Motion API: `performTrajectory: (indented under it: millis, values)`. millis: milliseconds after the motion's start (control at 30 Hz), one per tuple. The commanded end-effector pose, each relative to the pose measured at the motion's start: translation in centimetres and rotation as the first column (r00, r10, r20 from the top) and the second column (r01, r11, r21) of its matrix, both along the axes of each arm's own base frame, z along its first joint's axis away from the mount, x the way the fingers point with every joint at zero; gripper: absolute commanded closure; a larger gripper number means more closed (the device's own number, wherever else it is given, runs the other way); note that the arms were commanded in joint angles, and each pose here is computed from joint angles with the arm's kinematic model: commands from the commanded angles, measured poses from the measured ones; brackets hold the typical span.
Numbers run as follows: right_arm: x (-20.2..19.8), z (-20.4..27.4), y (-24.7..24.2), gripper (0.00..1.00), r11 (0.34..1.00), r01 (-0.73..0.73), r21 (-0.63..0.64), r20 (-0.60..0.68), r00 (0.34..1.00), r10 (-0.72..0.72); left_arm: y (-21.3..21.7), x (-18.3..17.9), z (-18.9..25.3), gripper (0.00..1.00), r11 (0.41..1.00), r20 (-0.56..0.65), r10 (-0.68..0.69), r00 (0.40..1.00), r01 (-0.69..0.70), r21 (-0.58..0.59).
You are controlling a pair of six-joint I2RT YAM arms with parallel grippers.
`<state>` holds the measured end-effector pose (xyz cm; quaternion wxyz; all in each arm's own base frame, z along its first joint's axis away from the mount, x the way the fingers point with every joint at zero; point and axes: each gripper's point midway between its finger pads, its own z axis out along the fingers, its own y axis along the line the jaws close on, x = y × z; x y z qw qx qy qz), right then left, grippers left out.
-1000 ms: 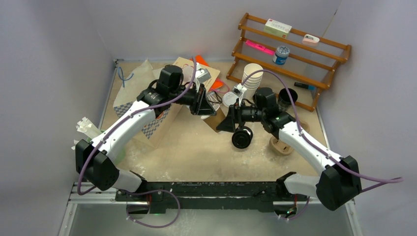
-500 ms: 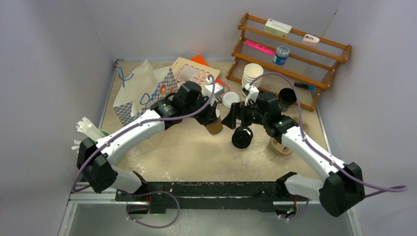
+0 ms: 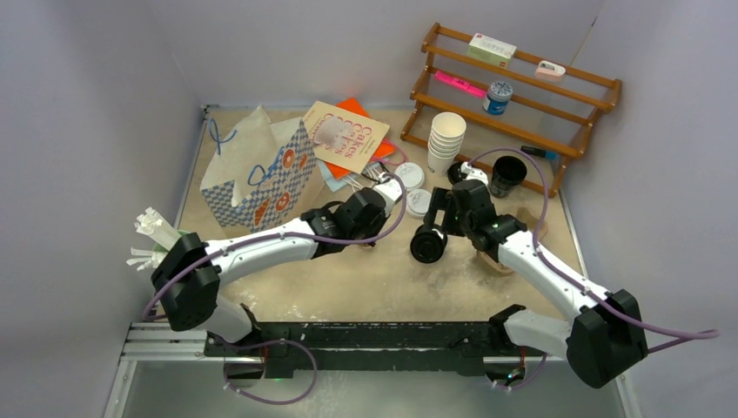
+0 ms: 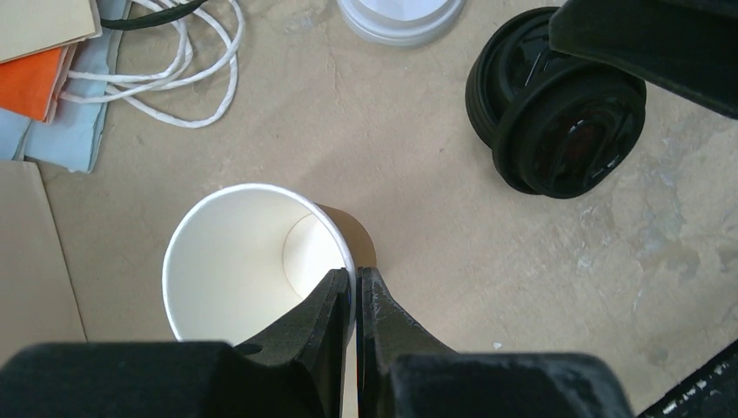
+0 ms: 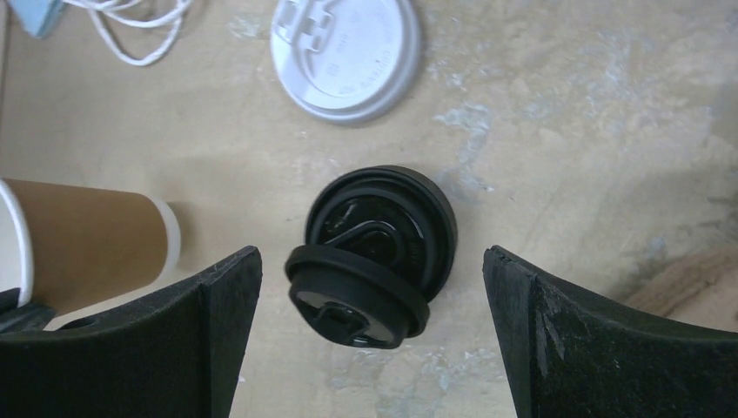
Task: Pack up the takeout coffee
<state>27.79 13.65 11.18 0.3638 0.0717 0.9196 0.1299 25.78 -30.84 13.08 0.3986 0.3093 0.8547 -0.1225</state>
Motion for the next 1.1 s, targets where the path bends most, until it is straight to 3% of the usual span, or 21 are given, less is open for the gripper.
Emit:
performTrajectory:
  millis: [0, 167, 233, 300, 400, 500, 733, 1067]
  values:
    - [-0.6, -0.5, -2.1, 0.01, 0.993, 0.109, -0.044, 0.0, 0.994, -0.109, -0.9, 1.1, -0.2, 1.0, 0.998, 0.045, 0.061, 0.997, -0.06, -0.026]
    - [-1.0, -0.2, -1.8, 0.01, 0.996, 0.093, -0.015, 0.014, 0.996, -0.093, -1.6, 0.8, -1.4, 0.97, 0.999, 0.014, 0.051, 0.999, -0.05, -0.011]
    - [-1.2, -0.3, -1.7, 0.01, 0.996, 0.084, -0.011, 0.005, 0.996, -0.084, -1.8, 0.7, -1.4, 0.82, 0.998, 0.002, 0.056, 0.998, -0.056, 0.0]
    - [-1.4, -0.5, -1.6, 0.01, 0.997, 0.077, -0.012, -0.01, 0.997, -0.077, -2.1, 0.4, -1.0, 0.58, 0.999, 0.003, 0.049, 0.999, -0.049, 0.002]
    - [-1.9, -0.5, -1.9, 0.01, 0.992, 0.119, -0.047, -0.025, 0.992, -0.12, -2.7, -0.1, 0.4, 0.43, 0.999, 0.008, 0.034, 0.999, -0.033, -0.038]
    - [-2.5, -0.2, -1.6, 0.01, 0.986, 0.151, -0.077, -0.011, 0.988, -0.152, -2.5, -0.4, 2.4, 0.39, 0.996, 0.021, 0.039, 0.999, -0.037, -0.077]
    - [-3.5, -0.3, 0.3, 0.01, 0.988, 0.154, -0.014, 0.0, 0.988, -0.154, 1.0, -0.2, 7.4, 0.33, 0.991, 0.117, 0.105, 0.987, -0.094, -0.098]
    - [-4.9, -2.1, 2.1, 0.01, 0.952, 0.294, -0.084, -0.038, 0.954, -0.298, 6.3, 0.6, 10.0, 0.34, 0.955, 0.112, 0.193, 0.975, -0.161, -0.248]
